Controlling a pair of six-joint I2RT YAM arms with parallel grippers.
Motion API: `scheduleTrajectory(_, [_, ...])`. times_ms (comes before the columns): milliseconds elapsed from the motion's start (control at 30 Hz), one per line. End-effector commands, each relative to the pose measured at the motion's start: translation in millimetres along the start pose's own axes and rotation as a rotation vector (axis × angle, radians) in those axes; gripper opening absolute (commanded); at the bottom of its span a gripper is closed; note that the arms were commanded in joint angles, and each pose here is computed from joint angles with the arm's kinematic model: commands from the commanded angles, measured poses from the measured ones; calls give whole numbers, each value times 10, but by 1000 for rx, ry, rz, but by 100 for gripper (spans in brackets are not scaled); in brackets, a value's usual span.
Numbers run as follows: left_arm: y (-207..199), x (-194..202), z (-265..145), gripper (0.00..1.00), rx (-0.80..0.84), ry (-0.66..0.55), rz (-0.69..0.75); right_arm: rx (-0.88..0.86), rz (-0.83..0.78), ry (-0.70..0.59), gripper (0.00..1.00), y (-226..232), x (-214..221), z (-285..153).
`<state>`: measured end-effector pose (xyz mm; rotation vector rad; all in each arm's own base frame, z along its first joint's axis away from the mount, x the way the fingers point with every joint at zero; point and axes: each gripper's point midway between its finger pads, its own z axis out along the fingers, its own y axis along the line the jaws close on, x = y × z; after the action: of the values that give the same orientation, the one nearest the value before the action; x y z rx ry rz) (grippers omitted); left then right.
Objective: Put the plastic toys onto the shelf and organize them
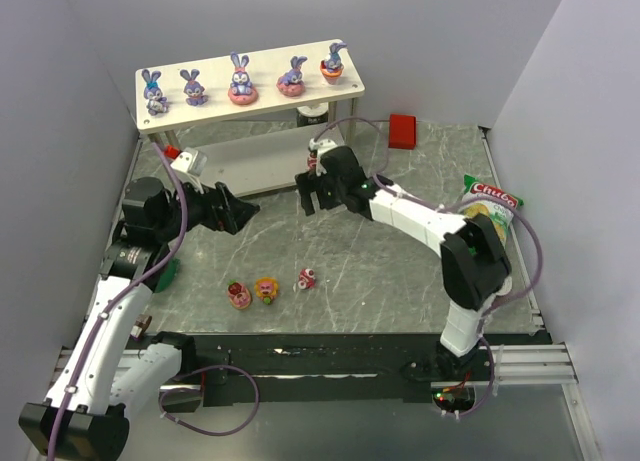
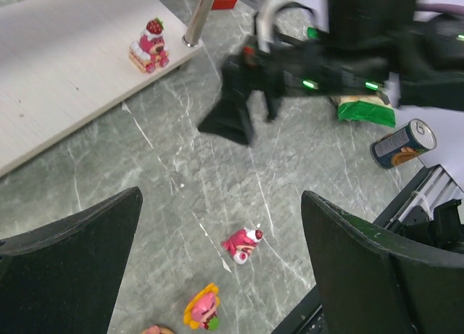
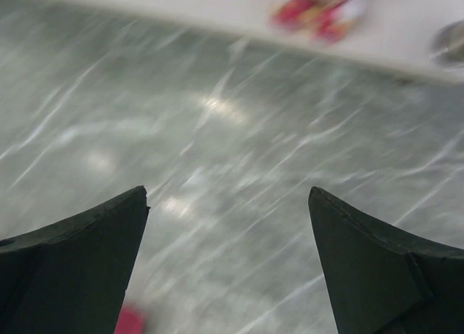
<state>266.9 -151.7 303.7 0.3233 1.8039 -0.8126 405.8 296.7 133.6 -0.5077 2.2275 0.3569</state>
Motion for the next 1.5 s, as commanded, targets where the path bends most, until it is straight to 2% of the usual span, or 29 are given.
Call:
scheduleTrajectory(0, [-40, -80, -16, 97, 6, -49, -3, -237, -19, 30, 97, 611, 225, -523])
scheduleTrajectory(67, [-33, -60, -9, 96, 6, -53, -15, -317, -46, 52, 95, 848, 380, -699])
scheduleTrajectory(200, [-15, -11, -1, 96, 1, -58, -48, -315, -31, 144, 93, 998, 804, -821])
scheduleTrajectory(367, [83, 14, -4, 96, -66, -67, -110, -68, 205, 322, 91, 861, 1067, -871])
scheduleTrajectory(400, [97, 27, -3, 96, -75, -65, -118, 50, 255, 307, 91, 746, 1043, -866])
scheduleTrajectory(433, [132, 40, 0, 96, -95, -66, -132, 83, 265, 314, 93, 741, 1048, -886])
scheduleTrajectory(700, [238, 143, 26, 96, -187, -25, -173, 139, 506, 271, 94, 950, 1031, -912])
scheduleTrajectory(900, [203, 243, 68, 96, -184, -2, -194, 263, 520, 202, 93, 1230, 1137, -859])
scheduleTrajectory(1033, [211, 303, 35, 97, -198, -4, -219, 371, 527, 243, 91, 1258, 1403, -728])
scheduleTrajectory(1267, [281, 458, -89, 97, -258, 22, -234, 463, 538, 297, 88, 1180, 1769, -692])
scheduleTrajectory(1467, [285, 547, -108, 97, -263, 45, -253, 496, 533, 270, 87, 1140, 1821, -572])
